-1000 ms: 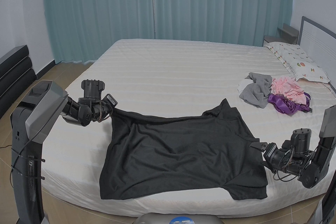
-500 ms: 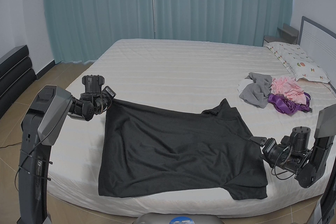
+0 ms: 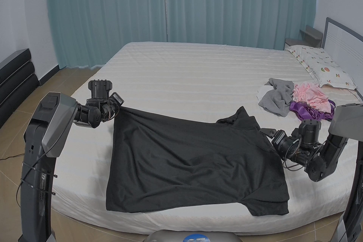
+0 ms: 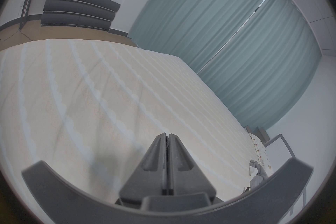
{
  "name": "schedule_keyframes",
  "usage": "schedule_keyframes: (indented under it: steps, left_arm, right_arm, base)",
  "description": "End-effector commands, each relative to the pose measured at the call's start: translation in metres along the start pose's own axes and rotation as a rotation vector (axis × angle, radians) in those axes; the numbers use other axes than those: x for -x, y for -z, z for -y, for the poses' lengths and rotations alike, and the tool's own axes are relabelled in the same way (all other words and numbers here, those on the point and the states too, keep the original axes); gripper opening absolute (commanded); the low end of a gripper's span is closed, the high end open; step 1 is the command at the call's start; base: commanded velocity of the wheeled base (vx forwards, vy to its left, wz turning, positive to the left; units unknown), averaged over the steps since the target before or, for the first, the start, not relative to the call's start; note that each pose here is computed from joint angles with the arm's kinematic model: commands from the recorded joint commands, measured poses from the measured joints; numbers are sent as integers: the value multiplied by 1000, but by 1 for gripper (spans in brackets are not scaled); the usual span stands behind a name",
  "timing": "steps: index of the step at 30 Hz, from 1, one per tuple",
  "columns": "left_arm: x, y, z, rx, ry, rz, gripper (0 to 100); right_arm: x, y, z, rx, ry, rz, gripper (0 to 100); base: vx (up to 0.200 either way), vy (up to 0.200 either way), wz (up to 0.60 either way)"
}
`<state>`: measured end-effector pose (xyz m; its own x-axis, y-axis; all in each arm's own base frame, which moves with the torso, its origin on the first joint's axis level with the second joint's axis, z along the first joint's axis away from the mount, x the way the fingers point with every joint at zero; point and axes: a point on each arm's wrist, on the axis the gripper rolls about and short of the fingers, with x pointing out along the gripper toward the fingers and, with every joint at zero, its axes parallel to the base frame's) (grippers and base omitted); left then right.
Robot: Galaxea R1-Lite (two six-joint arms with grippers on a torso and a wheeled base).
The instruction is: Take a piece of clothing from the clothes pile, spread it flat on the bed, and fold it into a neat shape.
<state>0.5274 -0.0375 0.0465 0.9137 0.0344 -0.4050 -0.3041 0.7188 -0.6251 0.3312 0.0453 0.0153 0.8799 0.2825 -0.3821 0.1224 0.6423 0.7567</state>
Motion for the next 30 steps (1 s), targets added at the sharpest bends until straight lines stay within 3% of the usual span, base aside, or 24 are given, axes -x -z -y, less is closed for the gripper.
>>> schedule_keyframes:
  steps: [1, 9, 21, 25, 30]
  left_arm:
    - [-2, 1, 0, -3, -16, -7, 0]
    - [-4, 3, 0, -4, -16, -9, 0]
    - [-5, 6, -6, -5, -31, -20, 0]
    - [-6, 8, -7, -3, -34, -25, 0]
    - [-7, 10, -7, -6, -36, -28, 0]
  right_arm:
    - [-52, -32, -14, 36, 8, 14, 100]
    - [-101, -36, -4, 111, 106, -55, 100]
    - [-136, -41, 10, 196, 145, -38, 100]
    - [-154, -34, 28, 273, 196, 2, 100]
    - [-160, -36, 28, 276, 196, 18, 100]
  base:
    - [0, 0, 0]
    - [0, 0, 0]
    - [0, 0, 0]
    - [0, 0, 0]
    - [0, 0, 0]
